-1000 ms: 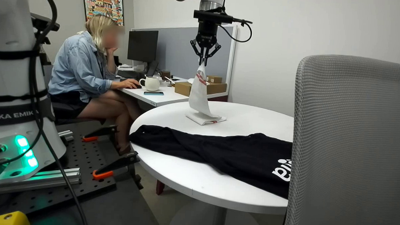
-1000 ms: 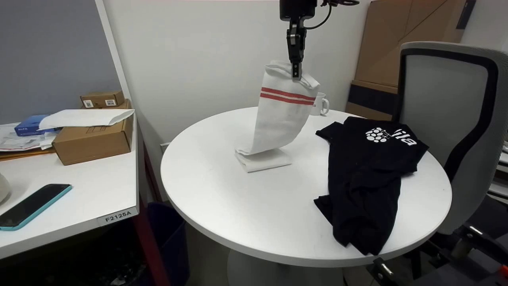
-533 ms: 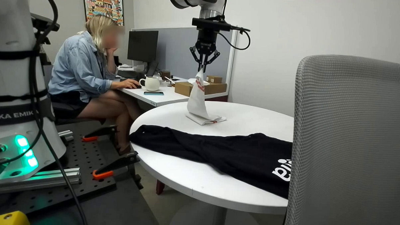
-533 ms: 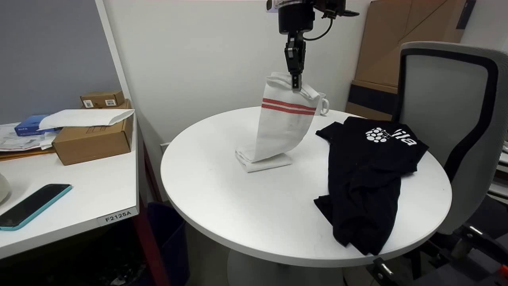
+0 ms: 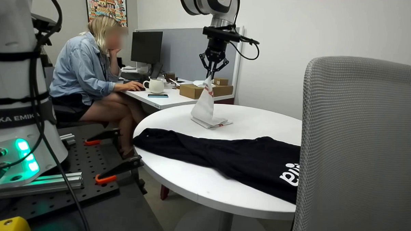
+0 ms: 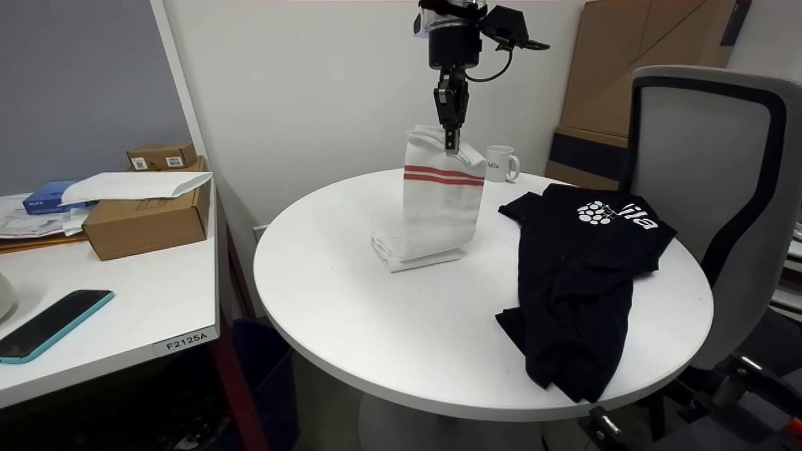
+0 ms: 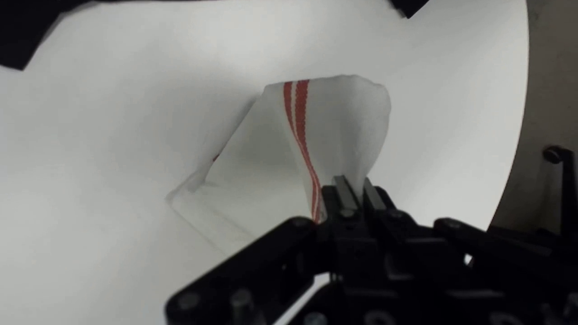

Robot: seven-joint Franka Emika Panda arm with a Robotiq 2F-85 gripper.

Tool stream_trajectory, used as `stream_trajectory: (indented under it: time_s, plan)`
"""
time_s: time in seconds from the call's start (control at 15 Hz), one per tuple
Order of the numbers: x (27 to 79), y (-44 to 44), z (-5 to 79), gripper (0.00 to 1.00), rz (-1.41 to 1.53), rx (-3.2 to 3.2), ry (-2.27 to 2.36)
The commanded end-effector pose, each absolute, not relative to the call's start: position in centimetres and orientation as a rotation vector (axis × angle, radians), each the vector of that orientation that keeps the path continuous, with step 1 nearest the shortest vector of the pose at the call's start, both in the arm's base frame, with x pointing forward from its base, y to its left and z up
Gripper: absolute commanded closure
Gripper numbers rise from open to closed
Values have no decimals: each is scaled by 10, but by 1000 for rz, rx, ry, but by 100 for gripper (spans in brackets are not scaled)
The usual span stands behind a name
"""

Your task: Fold the towel

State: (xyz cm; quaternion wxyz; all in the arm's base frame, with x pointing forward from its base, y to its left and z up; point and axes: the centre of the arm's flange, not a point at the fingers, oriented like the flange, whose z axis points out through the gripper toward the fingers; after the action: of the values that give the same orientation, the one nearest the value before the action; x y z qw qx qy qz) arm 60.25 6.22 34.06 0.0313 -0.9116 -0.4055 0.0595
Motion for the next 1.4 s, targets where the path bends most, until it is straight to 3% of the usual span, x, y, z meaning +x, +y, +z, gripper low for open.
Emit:
stream_trajectory:
  time_s: [0.0, 0.6, 0.93, 1.33]
  plan:
    - [651, 56, 340, 99, 183, -2773, -1345]
    - [686, 57, 238, 99, 403, -2811, -1495]
    - [662, 96, 188, 99, 570, -2695, -1825]
    - [613, 174, 221, 99, 458, -2508, -2263]
